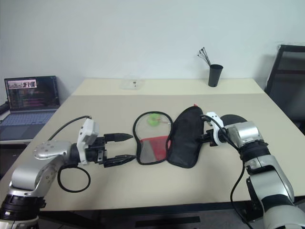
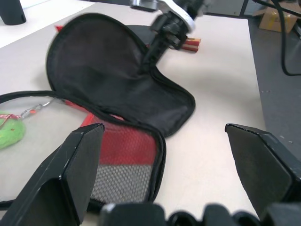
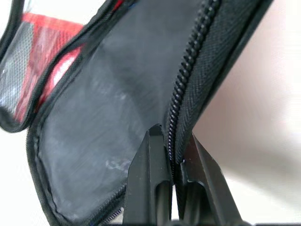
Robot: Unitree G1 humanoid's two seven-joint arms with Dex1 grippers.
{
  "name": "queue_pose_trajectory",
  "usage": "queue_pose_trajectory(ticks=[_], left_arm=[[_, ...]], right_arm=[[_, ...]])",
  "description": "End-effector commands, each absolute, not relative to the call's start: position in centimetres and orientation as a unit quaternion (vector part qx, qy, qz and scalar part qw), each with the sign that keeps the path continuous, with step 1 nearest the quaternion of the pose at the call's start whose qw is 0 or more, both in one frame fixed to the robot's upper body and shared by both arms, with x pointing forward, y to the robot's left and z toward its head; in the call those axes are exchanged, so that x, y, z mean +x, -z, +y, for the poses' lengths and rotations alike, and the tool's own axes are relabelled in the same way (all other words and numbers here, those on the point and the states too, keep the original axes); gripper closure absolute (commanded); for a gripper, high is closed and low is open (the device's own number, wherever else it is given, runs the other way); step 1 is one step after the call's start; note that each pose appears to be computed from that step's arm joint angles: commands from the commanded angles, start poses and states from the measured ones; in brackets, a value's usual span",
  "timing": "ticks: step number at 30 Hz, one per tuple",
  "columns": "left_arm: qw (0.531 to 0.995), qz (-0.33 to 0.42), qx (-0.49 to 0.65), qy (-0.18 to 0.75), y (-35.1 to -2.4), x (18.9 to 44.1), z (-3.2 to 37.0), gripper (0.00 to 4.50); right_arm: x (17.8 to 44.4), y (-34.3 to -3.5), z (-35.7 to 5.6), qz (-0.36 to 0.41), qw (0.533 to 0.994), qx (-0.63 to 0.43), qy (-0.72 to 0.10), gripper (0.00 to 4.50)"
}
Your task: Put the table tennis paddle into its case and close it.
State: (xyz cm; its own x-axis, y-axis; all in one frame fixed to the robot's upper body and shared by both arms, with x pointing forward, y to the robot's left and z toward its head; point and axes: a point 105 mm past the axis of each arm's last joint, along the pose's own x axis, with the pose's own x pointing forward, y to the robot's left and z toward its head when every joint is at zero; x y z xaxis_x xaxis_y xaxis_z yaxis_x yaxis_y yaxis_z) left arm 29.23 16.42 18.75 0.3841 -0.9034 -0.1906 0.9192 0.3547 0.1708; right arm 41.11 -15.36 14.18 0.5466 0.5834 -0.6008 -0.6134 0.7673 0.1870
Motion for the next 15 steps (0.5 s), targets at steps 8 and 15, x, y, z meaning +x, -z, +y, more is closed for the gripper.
queue_pose_trajectory(ticks=[8,15], left_arm=[[0.818,0.015,0.135,0.558,-19.4,28.9,16.2,0.0],[0.817,0.015,0.138,0.56,-19.3,29.1,16.2,0.0]], right_arm=[[42.8,-15.8,-15.1,0.302,0.883,-0.064,-0.355,4.47],[44.1,-17.1,-14.9,0.264,0.9,-0.088,-0.336,3.48]])
